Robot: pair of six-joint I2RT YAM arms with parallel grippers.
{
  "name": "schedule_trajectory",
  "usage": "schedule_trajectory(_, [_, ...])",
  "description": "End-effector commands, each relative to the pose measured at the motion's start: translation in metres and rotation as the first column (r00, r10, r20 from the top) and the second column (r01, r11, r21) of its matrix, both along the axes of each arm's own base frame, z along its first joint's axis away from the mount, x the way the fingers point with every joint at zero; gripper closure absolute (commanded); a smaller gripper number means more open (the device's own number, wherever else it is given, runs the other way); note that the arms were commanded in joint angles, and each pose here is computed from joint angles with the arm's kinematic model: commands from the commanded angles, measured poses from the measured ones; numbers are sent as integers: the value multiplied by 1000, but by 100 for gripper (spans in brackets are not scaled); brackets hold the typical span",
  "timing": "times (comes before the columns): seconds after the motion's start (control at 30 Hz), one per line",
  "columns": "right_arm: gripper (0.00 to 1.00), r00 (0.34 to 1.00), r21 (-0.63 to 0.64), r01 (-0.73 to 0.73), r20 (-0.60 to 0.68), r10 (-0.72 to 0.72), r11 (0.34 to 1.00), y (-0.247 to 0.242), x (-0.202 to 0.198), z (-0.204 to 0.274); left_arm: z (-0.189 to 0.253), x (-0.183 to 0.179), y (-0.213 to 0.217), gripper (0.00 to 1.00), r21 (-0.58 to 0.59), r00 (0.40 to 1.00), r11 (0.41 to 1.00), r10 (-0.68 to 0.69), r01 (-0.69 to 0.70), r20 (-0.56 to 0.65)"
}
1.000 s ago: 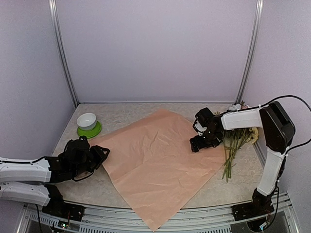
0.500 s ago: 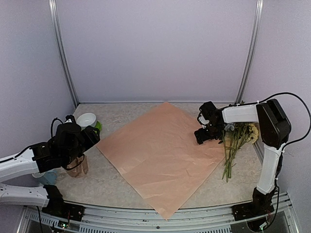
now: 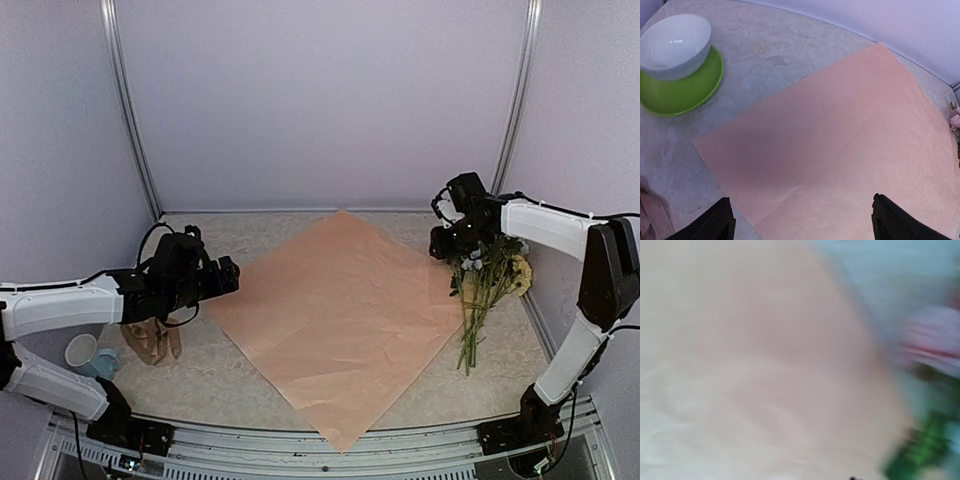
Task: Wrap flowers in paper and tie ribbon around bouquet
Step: Move the flattened wrapping paper to the center of the board, then pick up the fake flower from the corner of the board, then place the fake flower on the flattened wrapping paper.
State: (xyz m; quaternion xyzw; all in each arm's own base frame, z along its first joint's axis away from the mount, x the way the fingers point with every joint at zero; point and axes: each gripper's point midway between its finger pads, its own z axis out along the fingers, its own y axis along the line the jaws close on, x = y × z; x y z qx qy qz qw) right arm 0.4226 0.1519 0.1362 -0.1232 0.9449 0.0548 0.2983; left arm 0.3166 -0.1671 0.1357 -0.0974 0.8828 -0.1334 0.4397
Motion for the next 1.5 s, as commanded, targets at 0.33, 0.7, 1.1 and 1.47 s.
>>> schedule_trajectory(0.33, [54,929,-93,296,-203,-309,951,-95,-24,-94,44,48,-20,1,132,980,985,-132,113,147])
schedule_trajectory(0.7, [99,930,-128,278,-213,-300,952,-99,-23,-93,35,41,-18,1,108,983,987,-132,118,127])
schedule_trajectory(1.1, [100,981,314,-185,109,159,931,2,-29,92,50,39,-20,2,96,973,987,-147,132,178])
schedule_trajectory(1.47, [100,746,619,-655,620,242,433,135,-103,229,98,18,-64,3,70,885,951,-306,301,351])
